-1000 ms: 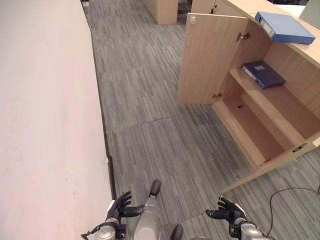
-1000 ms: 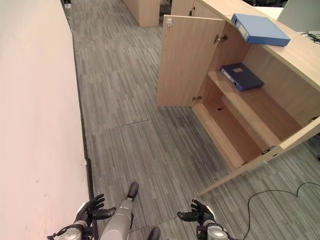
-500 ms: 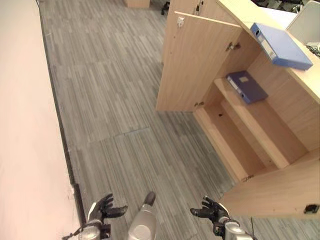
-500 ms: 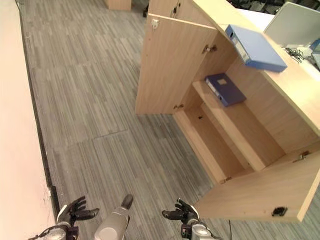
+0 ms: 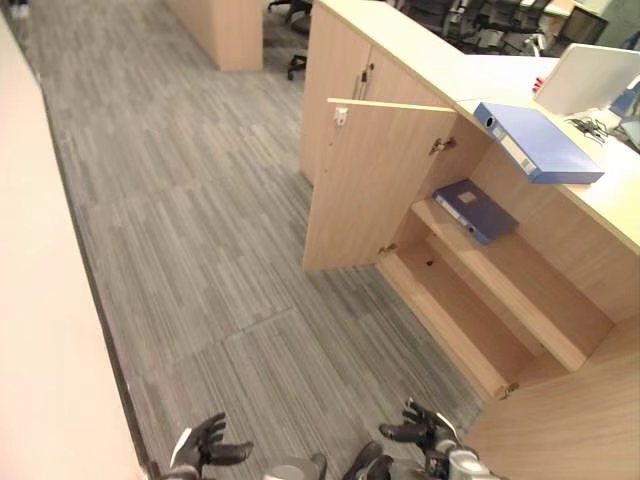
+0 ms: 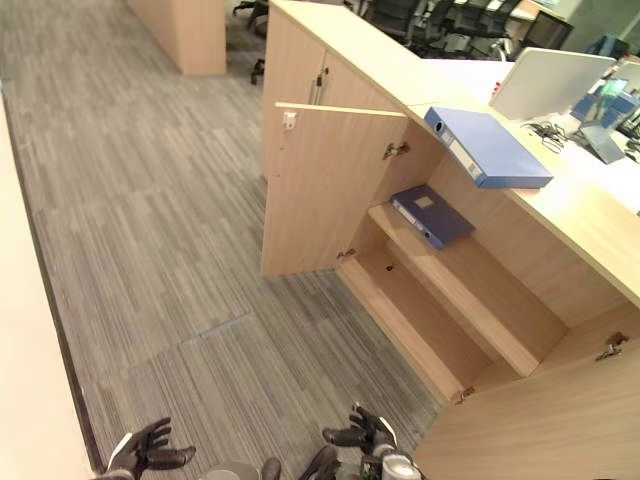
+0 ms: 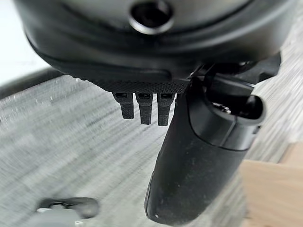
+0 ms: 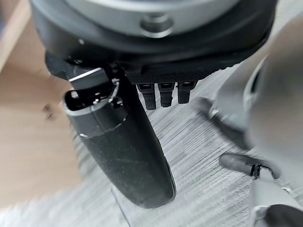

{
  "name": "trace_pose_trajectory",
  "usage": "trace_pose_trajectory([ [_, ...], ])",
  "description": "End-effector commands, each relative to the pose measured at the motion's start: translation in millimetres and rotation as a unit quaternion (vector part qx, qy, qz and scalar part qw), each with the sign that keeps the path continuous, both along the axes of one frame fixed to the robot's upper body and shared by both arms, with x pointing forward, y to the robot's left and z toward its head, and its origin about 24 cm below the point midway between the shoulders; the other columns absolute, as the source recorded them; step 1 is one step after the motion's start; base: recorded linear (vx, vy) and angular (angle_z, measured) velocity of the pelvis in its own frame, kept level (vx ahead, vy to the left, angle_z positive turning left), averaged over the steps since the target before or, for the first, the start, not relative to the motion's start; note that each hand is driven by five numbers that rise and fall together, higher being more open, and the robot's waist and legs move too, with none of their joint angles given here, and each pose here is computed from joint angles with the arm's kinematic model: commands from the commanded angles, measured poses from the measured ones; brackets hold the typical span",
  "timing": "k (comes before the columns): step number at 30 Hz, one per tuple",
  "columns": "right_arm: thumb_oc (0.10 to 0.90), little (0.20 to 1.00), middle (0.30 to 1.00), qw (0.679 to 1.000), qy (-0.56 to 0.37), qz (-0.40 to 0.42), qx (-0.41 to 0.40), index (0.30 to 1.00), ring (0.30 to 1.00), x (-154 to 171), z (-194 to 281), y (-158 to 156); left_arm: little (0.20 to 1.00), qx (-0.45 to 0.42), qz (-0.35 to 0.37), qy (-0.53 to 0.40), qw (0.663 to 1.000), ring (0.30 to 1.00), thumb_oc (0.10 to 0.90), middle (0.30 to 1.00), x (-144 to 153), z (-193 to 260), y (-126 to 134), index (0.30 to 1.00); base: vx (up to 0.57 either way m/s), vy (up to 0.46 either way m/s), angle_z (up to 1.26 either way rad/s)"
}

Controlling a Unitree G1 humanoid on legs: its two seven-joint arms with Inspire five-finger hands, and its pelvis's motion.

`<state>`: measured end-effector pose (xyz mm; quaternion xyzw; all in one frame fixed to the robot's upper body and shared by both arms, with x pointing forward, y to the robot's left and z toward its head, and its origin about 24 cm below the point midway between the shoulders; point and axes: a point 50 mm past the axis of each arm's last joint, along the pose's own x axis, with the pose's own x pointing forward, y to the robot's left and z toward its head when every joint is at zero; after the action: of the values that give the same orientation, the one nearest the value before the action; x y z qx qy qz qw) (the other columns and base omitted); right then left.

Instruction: Put the empty folder in the office cabinet

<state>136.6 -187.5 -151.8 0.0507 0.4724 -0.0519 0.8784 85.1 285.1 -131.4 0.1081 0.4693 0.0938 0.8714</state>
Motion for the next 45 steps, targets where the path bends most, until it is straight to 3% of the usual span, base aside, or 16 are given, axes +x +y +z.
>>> trace_pose_trajectory([
  [1,0.800,0.900,0.900,0.997,-0.076,-0.035,-0.006,0.900,0.900,36,19,-13,0.900,0.024,-0.046,-0.088,0.995,0.900,0.800,0.900,48,22,4,0.900,0.42,-0.105,-0.24],
  [4,0.800,0.900,0.900,0.997,-0.068,-0.043,-0.010,0.900,0.900,33,18,-18,0.900,0.023,-0.049,-0.084,0.995,0.900,0.800,0.900,48,21,3,0.900,0.38,-0.126,0.67],
  [12,0.800,0.900,0.900,0.998,-0.055,-0.005,-0.011,0.900,0.900,24,13,-12,0.900,0.015,-0.015,-0.033,0.999,0.900,0.800,0.900,11,6,4,0.900,0.50,-0.125,-0.62],
  [22,0.800,0.900,0.900,0.994,-0.098,0.023,-0.051,0.900,0.900,40,29,-34,0.900,-0.016,-0.022,-0.077,0.997,0.900,0.800,0.900,42,7,-22,0.900,0.25,-0.098,-0.58],
  [28,0.800,0.900,0.900,0.985,-0.140,0.074,-0.059,0.900,0.900,62,42,-23,0.900,-0.025,-0.028,-0.078,0.996,0.900,0.800,0.900,49,3,-34,0.900,0.10,0.138,-1.02],
  [37,0.800,0.900,0.900,0.977,-0.150,0.144,-0.039,0.900,0.900,69,42,11,0.900,-0.002,0.010,-0.031,0.999,0.900,0.800,0.900,30,-2,-12,0.900,0.21,0.127,-0.38],
  [45,0.800,0.900,0.900,0.982,-0.142,0.124,-0.016,0.900,0.900,67,38,22,0.900,0.028,-0.005,-0.013,1.000,0.900,0.800,0.900,27,3,6,0.900,0.20,0.216,-0.22],
])
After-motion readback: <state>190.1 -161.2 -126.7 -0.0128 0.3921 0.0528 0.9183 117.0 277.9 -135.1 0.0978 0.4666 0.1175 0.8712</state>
